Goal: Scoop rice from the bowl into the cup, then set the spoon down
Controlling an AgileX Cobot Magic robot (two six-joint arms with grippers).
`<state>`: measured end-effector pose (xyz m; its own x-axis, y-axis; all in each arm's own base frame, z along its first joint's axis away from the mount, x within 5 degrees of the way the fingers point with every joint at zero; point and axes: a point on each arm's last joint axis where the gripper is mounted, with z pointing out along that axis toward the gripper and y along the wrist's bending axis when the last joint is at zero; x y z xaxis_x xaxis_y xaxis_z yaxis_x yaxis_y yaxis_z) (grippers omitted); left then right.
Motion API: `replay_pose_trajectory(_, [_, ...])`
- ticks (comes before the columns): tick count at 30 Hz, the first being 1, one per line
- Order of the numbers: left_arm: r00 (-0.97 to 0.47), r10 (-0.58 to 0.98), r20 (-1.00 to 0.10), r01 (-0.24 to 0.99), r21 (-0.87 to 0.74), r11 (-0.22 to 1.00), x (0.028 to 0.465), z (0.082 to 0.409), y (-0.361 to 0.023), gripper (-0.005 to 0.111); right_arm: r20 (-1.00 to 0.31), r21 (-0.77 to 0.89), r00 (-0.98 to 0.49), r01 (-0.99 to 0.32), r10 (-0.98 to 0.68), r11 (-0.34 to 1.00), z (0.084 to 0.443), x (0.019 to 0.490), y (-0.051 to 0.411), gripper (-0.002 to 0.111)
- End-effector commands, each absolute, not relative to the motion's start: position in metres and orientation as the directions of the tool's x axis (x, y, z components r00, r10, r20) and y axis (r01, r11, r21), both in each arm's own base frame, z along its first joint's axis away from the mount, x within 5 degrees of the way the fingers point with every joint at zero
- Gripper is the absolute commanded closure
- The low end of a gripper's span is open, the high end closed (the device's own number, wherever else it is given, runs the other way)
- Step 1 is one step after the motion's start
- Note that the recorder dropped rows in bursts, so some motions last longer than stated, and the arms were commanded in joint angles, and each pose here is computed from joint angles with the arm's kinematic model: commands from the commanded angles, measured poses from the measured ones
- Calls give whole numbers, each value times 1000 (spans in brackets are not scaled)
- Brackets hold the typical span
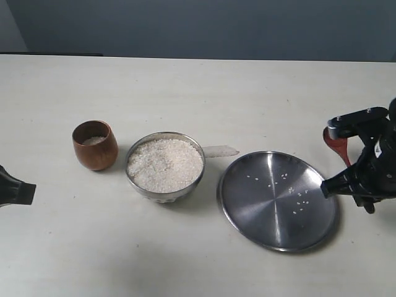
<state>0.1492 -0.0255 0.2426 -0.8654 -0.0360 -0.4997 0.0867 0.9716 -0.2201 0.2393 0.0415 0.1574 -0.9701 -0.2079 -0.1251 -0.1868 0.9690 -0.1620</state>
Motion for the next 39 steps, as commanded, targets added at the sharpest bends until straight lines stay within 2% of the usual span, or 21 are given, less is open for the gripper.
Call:
replay_pose_trajectory(1, [-860,-30,-510,91,-210,973,150,241,-25,106,-150,-150,-973,-152,-175,977,145,234,27,109])
replay_pose_trajectory(5, [-858,-30,-513,91,-210,974,150,241,-25,106,-145,-130,-977,-136,-154,982,127,234,23,109])
replay_pose_trajectory(10, [-857,-31,-514,91,-210,974,150,242,-25,106,-77,-120,-990,-109,-119,987,102,236,24,109])
replay_pose_trajectory(14, [-857,-31,-514,91,-210,974,150,242,-25,106,-86,-120,-993,-67,-78,990,100,237,24,109])
replay_pose_trajectory(16, [-857,-31,-514,91,-210,974,150,242,-25,106,-79,-123,-994,-67,-77,990,101,236,24,103])
replay_pose_trajectory(21, [-857,-31,-515,91,-209,974,150,242,-25,106,-115,-120,-991,-59,-73,991,110,236,24,71])
replay_pose_trajectory(23, [-854,-32,-519,90,-209,974,151,242,-25,106,-131,-118,-989,-53,-68,992,113,237,24,66])
replay_pose_trajectory(28, [-853,-32,-521,90,-208,974,151,242,-25,106,-201,-85,-979,-6,-23,996,116,230,25,66])
replay_pose_trajectory(34, [-853,-32,-521,90,-208,974,151,242,-25,106,-405,48,-913,39,55,998,115,205,28,67])
replay_pose_trajectory(39, [-855,-33,-517,90,-211,973,150,242,-25,106,-415,57,-908,29,50,998,114,199,28,78])
